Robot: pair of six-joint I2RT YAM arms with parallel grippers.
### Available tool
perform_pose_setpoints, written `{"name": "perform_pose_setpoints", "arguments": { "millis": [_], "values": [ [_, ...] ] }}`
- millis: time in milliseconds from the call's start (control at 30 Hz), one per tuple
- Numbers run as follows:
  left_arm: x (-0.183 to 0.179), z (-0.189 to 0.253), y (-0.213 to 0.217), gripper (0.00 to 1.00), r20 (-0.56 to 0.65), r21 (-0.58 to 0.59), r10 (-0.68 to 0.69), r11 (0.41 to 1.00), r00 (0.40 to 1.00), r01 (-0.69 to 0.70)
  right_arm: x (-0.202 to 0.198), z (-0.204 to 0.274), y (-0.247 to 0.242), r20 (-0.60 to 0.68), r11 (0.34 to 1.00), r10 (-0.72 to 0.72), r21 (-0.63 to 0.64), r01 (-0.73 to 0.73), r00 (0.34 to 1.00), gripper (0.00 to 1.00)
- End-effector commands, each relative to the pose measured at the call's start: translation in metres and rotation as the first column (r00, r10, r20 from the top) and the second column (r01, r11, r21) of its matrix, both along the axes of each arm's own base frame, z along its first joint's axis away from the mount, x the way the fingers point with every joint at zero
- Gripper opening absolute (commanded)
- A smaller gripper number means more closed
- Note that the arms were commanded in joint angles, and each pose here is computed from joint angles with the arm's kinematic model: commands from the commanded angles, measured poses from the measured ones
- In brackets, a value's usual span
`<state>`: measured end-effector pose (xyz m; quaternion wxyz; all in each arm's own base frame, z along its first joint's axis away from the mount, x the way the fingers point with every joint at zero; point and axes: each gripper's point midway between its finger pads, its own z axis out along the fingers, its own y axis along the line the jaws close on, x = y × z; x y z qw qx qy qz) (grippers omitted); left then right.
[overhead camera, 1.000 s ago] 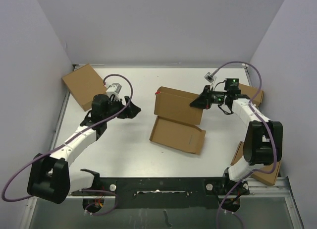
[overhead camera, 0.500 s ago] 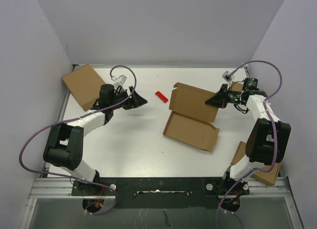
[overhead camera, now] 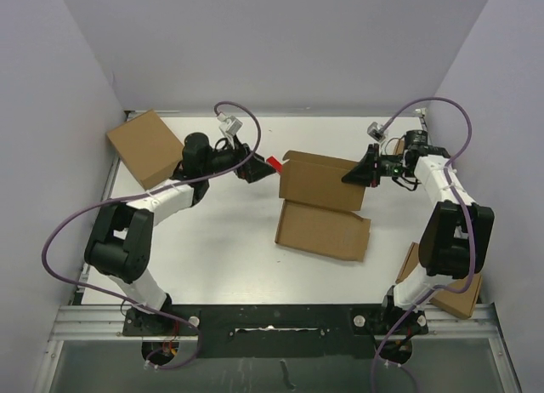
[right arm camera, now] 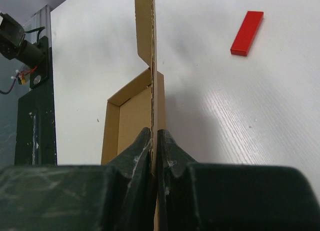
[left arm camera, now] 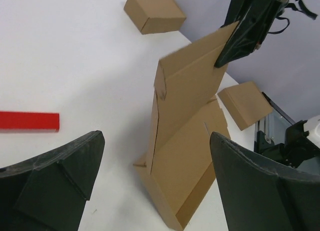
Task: Fold the paper box
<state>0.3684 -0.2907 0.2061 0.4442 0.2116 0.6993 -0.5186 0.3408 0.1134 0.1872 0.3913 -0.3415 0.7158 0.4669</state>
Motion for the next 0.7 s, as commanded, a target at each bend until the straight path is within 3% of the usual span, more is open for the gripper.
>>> {"name": "perform_pose_setpoints", "arguments": {
  "millis": [0,133,367,667],
  "values": [
    [-0.004,0.037,-0.004,0.85,0.030,0.009,-0.171,0.985,0.985,0.171,-0.009,0.026,0.019,0.106,0.995,0.096,0.019,-0.099,0.990,0.00],
    [-0.024,0.041,-0.009,0.84,0.017,0.072,-0.232,0.971,0.973,0.230,-0.014,0.032,0.026,0.128,0.993,0.117,0.015,-0.120,0.985,0.00],
    [-0.023,0.030,-0.025,0.82,0.025,0.261,-0.191,0.949,0.981,0.178,-0.020,0.036,0.037,0.141,0.987,0.155,0.015,-0.159,0.978,0.00],
    [-0.025,0.025,-0.044,0.50,-0.033,0.266,-0.270,0.926,0.962,0.269,-0.025,0.040,0.040,0.151,0.985,0.167,0.022,-0.172,0.974,0.00]
  ]
}}
